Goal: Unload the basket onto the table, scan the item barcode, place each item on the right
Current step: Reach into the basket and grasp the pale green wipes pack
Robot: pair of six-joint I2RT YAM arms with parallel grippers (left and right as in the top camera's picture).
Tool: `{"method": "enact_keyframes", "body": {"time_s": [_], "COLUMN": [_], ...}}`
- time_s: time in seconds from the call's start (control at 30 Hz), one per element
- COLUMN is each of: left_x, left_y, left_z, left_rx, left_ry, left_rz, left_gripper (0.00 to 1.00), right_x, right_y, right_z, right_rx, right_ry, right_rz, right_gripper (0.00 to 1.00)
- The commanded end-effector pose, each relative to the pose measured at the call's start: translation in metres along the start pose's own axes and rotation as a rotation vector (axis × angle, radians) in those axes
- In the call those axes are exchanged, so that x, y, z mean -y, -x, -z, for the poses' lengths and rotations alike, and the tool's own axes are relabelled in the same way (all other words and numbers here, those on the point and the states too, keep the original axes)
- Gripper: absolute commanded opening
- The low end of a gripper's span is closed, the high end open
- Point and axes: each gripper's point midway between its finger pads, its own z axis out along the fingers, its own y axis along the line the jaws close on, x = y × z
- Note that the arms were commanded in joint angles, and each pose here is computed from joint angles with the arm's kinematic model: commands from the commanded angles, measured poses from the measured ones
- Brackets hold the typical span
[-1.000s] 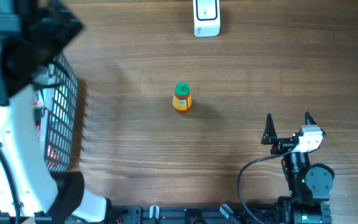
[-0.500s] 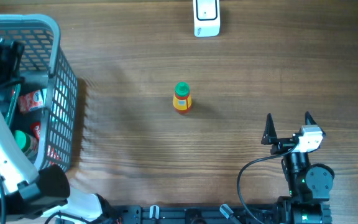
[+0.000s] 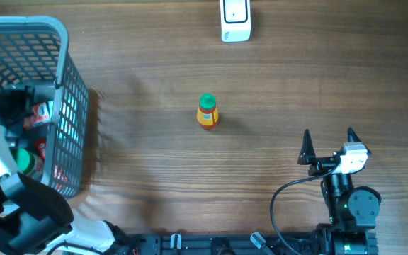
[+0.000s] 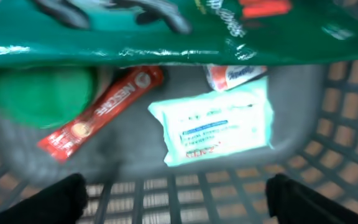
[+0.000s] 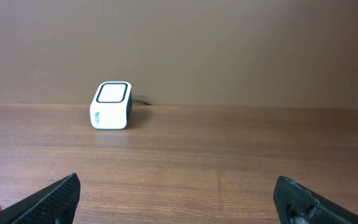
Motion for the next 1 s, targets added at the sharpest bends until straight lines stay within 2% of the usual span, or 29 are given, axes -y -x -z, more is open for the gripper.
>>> {"method": "enact_keyframes", "body": {"time_s": [0.0,0.6,0.7,0.87,0.97], "left_x": [-0.005,-0.009,-0.012,-0.012,-0.009], "left_y": [-0.018,-0.036,-0.038,-0.038,-0.039], "left_z": [-0.032,-0.104,-0.112,-0.114,-0.115], "left_rx": [-0.054,-0.071,-0.078,-0.073,-0.066], "left_ry": [0.012,-0.06,-0.051,-0.057,-0.062], "left_rz": [-0.033,0.003,0.047,0.053,0.046], "left_gripper": [0.88,0.84,0.8,0.64,0.58], "right_x": [0.001,0.001,0.002,0.001,0.001], "right_y": [0.0,0.0,0.0,0.0,0.0], "right_z": [0.0,0.0,0.0,0.0,0.0], "right_rx": [0.003,0.003,0.003,0.003,0.003], "right_ry": [-0.01,-0.01,-0.01,-0.01,-0.01], "right_rz": [0.014,0.014,0.014,0.014,0.014], "right_gripper": [0.99,1.0,1.0,1.0,0.99]}}
